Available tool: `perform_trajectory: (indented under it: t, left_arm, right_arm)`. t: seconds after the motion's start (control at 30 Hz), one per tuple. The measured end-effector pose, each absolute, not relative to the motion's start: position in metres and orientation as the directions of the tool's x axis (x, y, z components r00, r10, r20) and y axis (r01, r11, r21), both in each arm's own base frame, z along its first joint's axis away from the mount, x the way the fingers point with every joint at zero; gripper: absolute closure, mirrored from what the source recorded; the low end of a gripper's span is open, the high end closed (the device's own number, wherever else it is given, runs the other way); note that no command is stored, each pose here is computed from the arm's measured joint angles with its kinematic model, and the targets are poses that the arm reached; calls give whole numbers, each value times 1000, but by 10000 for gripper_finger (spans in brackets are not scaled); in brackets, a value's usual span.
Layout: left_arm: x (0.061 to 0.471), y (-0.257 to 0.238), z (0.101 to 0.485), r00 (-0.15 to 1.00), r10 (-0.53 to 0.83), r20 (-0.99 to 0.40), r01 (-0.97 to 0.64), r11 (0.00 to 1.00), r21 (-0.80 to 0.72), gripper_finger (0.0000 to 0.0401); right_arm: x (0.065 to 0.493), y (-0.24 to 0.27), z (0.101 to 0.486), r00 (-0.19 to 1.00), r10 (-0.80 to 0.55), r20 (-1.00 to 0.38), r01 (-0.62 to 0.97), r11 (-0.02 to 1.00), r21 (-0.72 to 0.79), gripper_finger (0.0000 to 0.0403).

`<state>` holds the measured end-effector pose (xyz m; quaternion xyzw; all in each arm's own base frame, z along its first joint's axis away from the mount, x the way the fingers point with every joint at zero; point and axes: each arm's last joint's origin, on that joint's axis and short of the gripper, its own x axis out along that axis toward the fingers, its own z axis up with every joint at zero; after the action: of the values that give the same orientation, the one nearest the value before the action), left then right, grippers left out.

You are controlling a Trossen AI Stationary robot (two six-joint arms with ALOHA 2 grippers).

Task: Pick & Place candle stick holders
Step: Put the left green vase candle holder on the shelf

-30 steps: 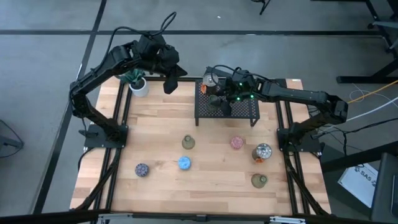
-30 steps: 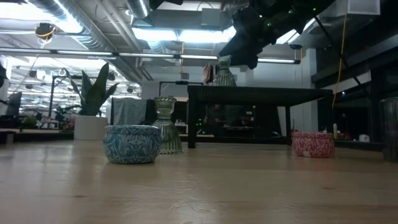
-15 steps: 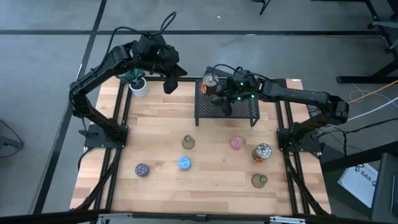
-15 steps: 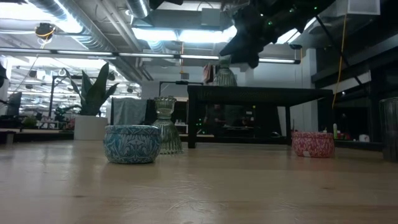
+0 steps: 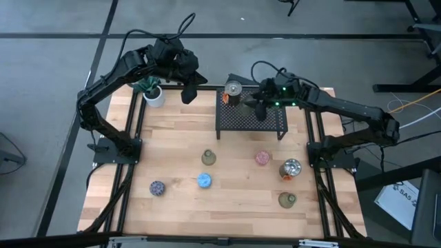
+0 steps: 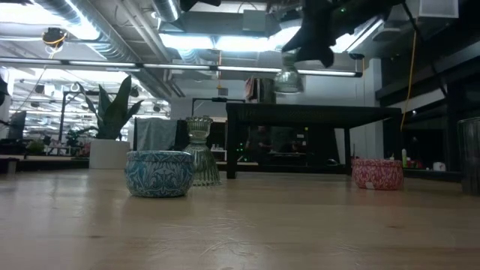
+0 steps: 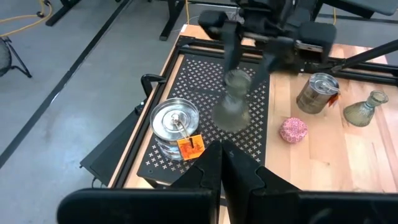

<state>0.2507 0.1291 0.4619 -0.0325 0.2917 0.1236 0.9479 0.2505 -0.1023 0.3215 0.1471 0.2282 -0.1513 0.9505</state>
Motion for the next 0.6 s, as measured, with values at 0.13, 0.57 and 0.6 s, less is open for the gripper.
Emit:
perform_trajectory:
  t: [0.13, 0.57, 0.6]
  left_arm:
    - [251, 129, 462, 802, 219, -556, -255, 967, 13, 399]
    - [251, 130, 463, 800, 232, -553, -265, 964, 21, 399]
    - [251, 130, 463, 800, 232, -553, -265, 964, 21, 399]
  right_arm:
    - [240, -112, 323, 804, -328, -496, 457, 875, 161, 225]
    - [221, -149, 322, 710, -499, -497, 625, 772, 117, 226]
    - [221, -151, 321, 706, -502, -499, 629, 769, 116, 226]
